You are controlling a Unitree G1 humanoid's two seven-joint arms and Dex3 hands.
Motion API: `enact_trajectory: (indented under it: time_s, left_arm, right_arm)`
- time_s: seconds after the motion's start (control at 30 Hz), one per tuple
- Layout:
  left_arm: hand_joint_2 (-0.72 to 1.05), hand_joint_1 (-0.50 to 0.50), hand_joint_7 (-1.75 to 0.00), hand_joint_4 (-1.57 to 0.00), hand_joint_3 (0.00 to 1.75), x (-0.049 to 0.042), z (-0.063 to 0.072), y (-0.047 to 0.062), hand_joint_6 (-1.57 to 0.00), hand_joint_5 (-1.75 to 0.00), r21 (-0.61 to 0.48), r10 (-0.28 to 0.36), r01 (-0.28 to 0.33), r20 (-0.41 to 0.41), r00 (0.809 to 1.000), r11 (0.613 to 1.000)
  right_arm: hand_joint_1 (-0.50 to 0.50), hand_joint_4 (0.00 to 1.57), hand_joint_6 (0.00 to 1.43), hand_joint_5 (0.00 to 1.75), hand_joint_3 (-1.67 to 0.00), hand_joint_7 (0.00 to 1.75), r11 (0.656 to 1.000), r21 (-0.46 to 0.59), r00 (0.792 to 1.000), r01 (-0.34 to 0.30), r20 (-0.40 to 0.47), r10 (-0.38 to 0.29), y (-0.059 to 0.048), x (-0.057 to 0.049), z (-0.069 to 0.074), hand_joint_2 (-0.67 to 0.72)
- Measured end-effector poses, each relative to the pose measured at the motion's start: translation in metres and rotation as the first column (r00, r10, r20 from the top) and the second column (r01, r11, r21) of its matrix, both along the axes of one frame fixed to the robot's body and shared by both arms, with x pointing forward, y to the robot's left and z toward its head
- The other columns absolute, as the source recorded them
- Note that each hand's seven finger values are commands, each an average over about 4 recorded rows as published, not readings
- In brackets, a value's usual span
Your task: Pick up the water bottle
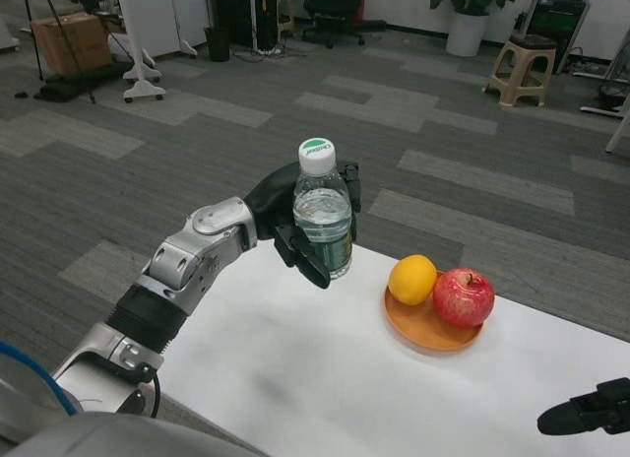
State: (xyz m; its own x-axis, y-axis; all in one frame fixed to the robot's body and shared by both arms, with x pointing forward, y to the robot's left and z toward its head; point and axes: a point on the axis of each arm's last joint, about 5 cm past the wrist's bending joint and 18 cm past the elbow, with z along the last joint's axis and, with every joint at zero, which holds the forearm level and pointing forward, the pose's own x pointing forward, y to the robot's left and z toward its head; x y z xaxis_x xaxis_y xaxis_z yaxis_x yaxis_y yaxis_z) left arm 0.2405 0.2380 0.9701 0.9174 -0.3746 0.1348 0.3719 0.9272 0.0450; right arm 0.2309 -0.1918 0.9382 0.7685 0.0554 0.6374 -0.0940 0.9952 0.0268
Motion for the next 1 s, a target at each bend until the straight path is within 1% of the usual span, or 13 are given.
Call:
enact_trajectory:
  time_s: [0.13,0.7,0.83,1.0]
  left_arm:
    - [0.52,0.5,-1.4,-1.5,0.17,-0.0006,0.002,0.0,-1.28,-1.75,0.003,-0.002,0.002,0.012,1.0,1.0]
    - [0.52,0.5,-1.4,-1.5,0.17,-0.0024,0.01,-0.003,-1.28,-1.75,0.013,-0.017,0.016,0.044,0.999,1.0]
    - [0.43,0.5,-1.4,-1.5,0.17,-0.0032,0.013,-0.003,-1.28,-1.75,0.026,-0.02,0.019,0.049,0.999,0.999]
    - [0.43,0.5,-1.4,-1.5,0.17,-0.0034,0.014,-0.002,-1.28,-1.75,0.03,-0.02,0.019,0.042,0.999,0.999]
  right_arm:
    - [-0.25,0.0,0.0,0.0,0.0,0.0,1.0,0.0,1.0,0.0,0.0,0.0,0.0,0.0,0.0,0.53]
    - [-0.25,0.0,0.0,0.0,0.0,0.0,1.0,0.0,1.0,-0.001,0.003,0.001,0.0,0.0,0.0,0.53]
    - [-0.25,0.0,0.0,0.0,0.0,0.0,1.0,0.001,1.0,-0.002,0.004,0.002,0.0,0.0,0.001,0.53]
    - [-0.25,0.0,0.0,0.0,0.0,0.0,1.0,0.001,1.0,-0.002,0.005,0.002,0.0,0.0,0.001,0.53]
